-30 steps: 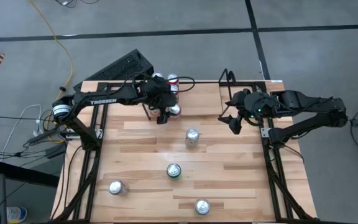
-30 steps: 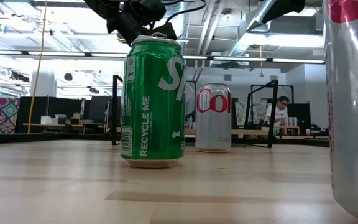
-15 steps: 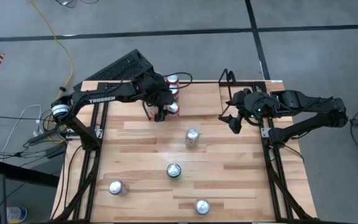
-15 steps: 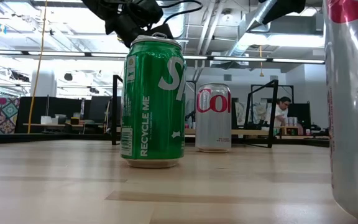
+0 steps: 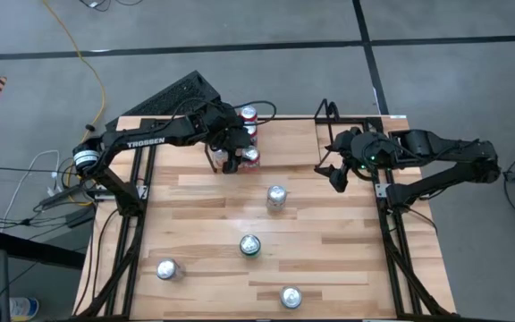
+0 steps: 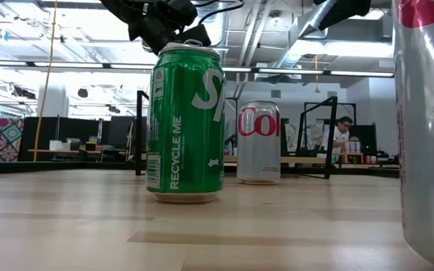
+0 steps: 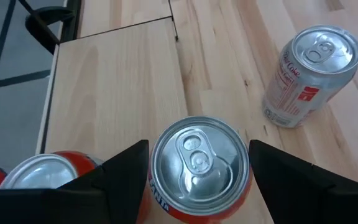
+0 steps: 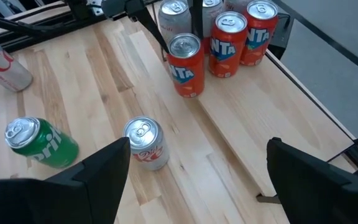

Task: Place canned beverage on shelf
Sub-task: Put the red soda can on the shelf aligned with the other red soda cans

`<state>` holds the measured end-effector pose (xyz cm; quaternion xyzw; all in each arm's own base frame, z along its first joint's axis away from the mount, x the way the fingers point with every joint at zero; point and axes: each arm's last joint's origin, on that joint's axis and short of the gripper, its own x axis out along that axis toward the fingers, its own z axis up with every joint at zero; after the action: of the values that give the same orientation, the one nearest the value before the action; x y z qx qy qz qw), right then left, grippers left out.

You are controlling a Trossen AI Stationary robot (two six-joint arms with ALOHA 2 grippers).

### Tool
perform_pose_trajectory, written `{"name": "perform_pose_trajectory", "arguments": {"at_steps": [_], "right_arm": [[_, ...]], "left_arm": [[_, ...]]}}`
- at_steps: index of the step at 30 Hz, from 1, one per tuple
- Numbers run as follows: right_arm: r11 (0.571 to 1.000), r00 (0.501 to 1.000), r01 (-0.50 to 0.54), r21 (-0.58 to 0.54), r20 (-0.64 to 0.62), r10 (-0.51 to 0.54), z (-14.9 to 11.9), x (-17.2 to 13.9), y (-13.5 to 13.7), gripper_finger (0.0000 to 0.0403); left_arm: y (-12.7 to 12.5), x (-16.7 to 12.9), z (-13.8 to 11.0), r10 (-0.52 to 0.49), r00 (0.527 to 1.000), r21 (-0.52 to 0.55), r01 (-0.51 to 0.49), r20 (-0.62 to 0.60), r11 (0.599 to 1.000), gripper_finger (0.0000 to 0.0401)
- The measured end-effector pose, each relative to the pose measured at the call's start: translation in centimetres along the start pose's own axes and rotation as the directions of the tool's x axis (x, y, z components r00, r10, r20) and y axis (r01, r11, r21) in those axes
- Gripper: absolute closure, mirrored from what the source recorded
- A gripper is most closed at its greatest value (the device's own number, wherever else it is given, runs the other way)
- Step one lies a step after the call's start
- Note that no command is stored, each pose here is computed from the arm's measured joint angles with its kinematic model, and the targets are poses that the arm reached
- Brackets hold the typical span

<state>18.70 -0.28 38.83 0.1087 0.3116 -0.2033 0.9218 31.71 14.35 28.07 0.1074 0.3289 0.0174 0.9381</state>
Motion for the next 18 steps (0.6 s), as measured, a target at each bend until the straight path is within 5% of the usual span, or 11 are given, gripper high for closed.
{"name": "perform_pose_trajectory", "arguments": {"at_steps": [18], "right_arm": [[1.000, 1.000, 0.000, -0.003, -0.001, 0.000, -0.01, 0.00, 0.00, 0.0051]], "left_arm": [[0.61, -0.11, -0.26, 0.117, 0.992, 0.026, -0.115, -0.054, 0.993, 0.0143]]}}
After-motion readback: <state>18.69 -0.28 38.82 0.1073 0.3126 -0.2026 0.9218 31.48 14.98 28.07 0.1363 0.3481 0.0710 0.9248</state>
